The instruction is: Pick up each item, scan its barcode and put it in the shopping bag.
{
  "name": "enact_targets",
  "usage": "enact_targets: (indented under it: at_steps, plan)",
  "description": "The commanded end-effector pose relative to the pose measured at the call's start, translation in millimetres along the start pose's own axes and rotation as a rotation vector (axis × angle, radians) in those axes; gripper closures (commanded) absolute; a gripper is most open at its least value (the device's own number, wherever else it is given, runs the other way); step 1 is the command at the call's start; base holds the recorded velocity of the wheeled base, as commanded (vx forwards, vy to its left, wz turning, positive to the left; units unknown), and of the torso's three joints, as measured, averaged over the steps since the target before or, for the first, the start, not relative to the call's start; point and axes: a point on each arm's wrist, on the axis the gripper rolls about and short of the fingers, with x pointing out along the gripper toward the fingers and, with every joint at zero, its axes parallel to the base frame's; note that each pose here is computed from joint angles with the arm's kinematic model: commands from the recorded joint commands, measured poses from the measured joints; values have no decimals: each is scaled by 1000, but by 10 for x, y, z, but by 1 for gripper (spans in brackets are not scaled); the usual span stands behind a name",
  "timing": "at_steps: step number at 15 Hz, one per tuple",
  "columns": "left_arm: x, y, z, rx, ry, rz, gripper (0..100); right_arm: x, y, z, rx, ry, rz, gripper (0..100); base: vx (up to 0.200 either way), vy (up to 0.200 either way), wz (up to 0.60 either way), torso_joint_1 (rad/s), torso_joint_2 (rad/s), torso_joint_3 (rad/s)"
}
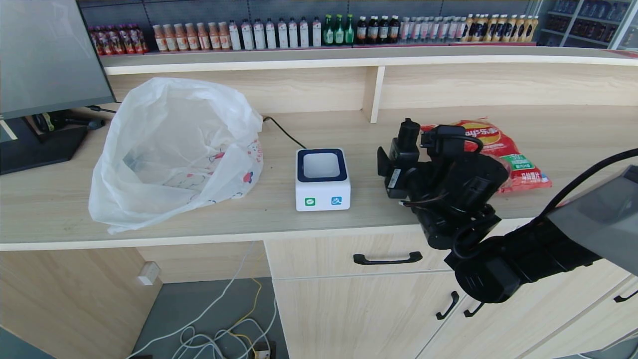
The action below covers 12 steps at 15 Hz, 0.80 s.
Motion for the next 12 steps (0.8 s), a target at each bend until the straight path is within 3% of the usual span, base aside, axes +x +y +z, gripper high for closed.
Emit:
enact_targets:
  at_steps: [1, 12]
  plan:
    - [0, 0, 0, 0, 0, 0, 0, 3, 2, -18, -2, 3, 2, 100, 0, 0, 0, 0, 0, 0]
    - [0, 0, 0, 0, 0, 0, 0, -15, -13, -51, -9, 16, 4, 100, 0, 0, 0, 0, 0, 0]
